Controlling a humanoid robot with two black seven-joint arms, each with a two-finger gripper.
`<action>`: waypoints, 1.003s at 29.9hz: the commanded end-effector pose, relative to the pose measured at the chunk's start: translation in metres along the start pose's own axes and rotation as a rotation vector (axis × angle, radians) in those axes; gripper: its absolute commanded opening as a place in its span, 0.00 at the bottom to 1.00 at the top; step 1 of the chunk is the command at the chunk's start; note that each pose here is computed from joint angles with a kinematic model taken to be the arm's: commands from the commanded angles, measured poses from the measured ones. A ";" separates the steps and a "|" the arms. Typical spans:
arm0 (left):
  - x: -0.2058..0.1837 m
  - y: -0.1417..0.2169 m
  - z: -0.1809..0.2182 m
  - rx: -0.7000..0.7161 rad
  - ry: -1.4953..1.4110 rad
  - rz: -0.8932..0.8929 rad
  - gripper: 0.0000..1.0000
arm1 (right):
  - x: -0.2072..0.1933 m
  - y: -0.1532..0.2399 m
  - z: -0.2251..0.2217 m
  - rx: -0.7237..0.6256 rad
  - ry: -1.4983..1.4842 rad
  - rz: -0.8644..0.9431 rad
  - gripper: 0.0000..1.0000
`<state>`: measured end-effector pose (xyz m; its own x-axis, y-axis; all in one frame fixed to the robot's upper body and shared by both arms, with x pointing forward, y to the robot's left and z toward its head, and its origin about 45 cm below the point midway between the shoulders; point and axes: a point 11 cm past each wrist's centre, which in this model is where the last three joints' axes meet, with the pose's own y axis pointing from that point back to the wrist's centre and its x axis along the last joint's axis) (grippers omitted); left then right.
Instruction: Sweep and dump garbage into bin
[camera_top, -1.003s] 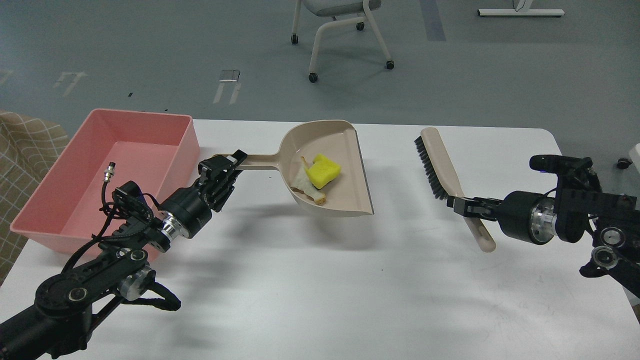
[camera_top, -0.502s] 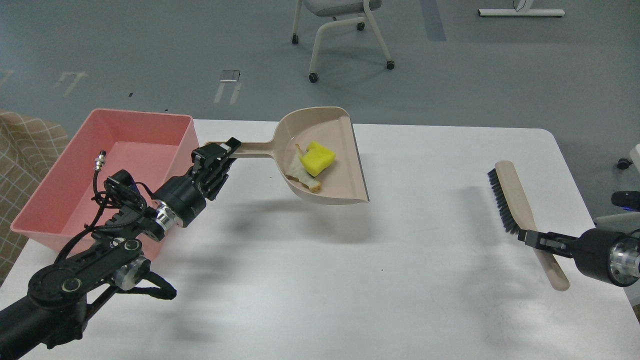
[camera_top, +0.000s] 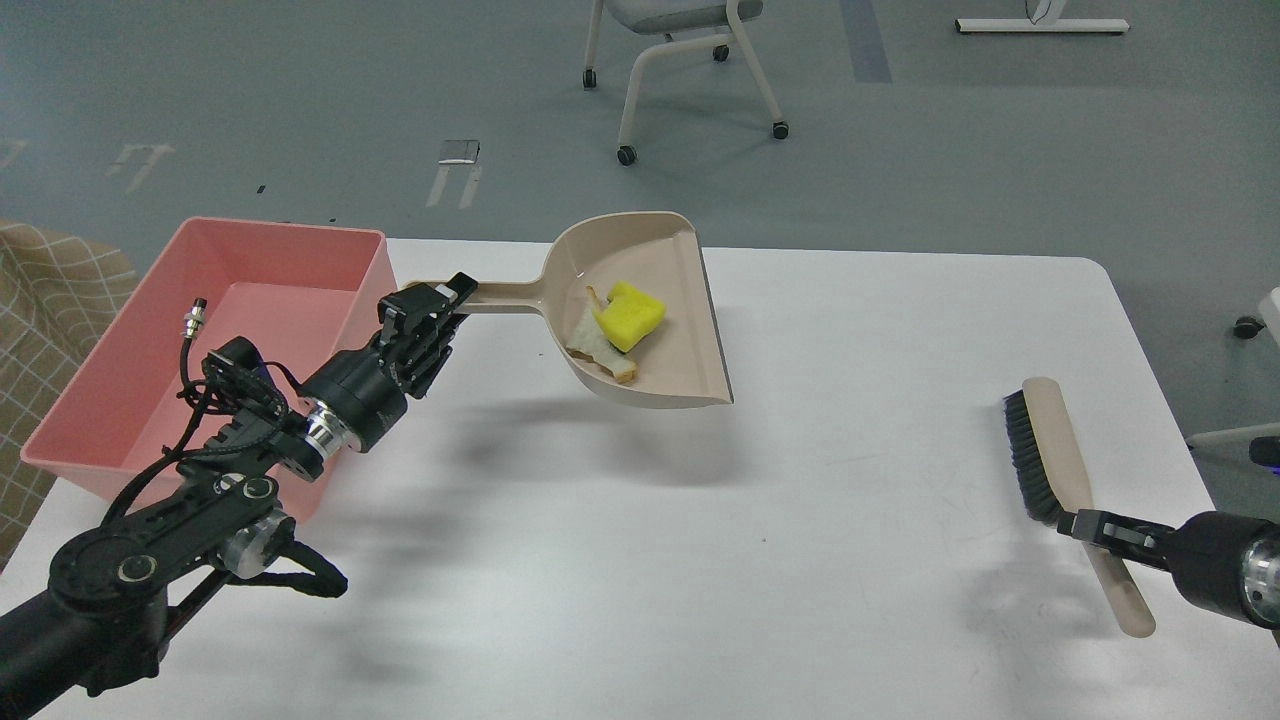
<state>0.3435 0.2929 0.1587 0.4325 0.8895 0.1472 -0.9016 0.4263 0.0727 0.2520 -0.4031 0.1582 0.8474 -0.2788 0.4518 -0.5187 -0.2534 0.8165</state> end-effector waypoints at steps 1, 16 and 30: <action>0.000 0.000 0.000 0.002 -0.001 0.001 0.19 | 0.006 0.002 -0.003 0.011 -0.002 0.020 0.10; 0.000 -0.003 0.001 -0.001 0.004 0.006 0.19 | 0.006 0.002 -0.006 0.011 0.000 0.021 0.25; 0.000 -0.002 0.002 -0.004 0.004 0.004 0.19 | 0.011 0.001 -0.009 0.020 -0.004 0.033 0.52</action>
<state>0.3454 0.2911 0.1597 0.4279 0.8924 0.1433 -0.9038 0.4221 0.0700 0.2597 -0.3978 0.1655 0.8332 -0.2892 0.4714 -0.5424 -0.2611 0.7985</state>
